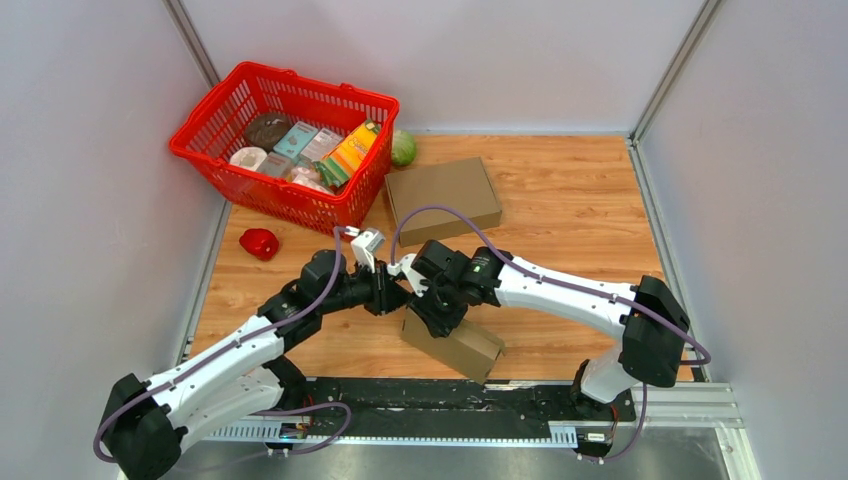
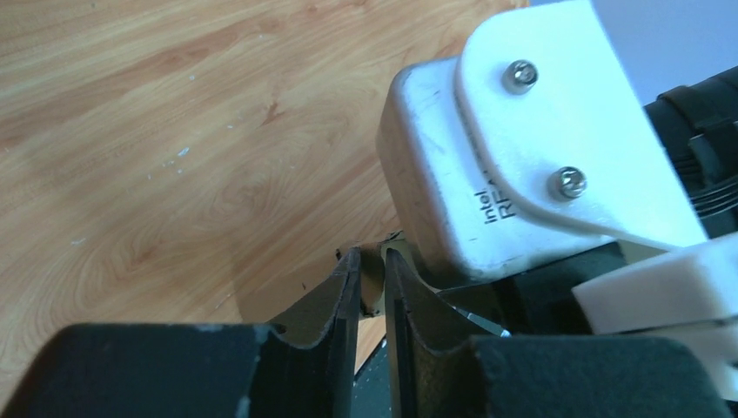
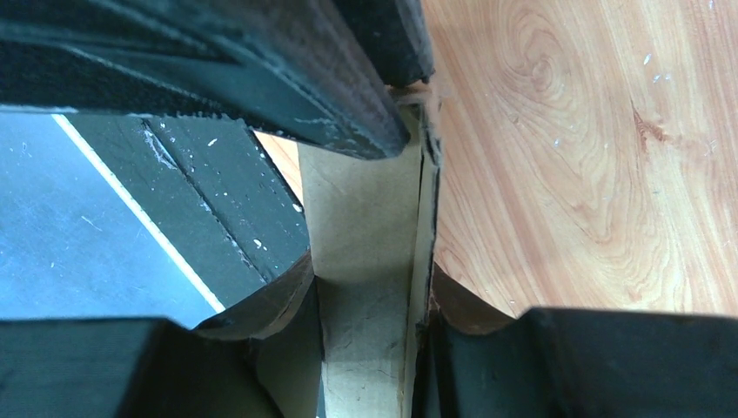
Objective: Fold the paper box
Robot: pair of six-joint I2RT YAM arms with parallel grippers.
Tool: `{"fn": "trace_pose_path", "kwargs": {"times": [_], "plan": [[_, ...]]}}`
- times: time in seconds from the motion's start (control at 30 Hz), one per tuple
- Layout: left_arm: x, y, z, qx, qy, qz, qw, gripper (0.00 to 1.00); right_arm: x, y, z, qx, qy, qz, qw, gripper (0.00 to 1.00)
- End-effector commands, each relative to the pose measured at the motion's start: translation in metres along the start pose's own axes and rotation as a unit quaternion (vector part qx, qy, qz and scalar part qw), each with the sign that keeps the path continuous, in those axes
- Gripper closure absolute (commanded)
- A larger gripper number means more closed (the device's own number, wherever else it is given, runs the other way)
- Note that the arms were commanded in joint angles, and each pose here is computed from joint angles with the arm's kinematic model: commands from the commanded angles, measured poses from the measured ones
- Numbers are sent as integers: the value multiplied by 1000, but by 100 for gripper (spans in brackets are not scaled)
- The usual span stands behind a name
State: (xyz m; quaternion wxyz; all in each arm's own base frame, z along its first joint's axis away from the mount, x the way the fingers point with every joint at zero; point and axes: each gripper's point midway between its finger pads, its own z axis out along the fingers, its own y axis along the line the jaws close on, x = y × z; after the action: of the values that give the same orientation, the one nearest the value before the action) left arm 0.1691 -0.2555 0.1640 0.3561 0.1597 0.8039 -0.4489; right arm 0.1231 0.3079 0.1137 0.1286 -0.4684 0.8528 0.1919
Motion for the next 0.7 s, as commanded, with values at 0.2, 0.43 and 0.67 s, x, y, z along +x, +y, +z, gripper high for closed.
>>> {"fn": "trace_pose_path", "kwargs": {"times": [0.2,0.43,0.67], "plan": [[-3,-5,-3,-16,0,37,999,80,-17,8,-9,-19,-44,7,999,78],[4,0,-4,-39,-4,57,998,100,-26,6,-9,-9,-62,22,998,80],[0,10,-17,-62,-54,45,996,100,-55,-19,-8,70,-101,-6,992,83]]}}
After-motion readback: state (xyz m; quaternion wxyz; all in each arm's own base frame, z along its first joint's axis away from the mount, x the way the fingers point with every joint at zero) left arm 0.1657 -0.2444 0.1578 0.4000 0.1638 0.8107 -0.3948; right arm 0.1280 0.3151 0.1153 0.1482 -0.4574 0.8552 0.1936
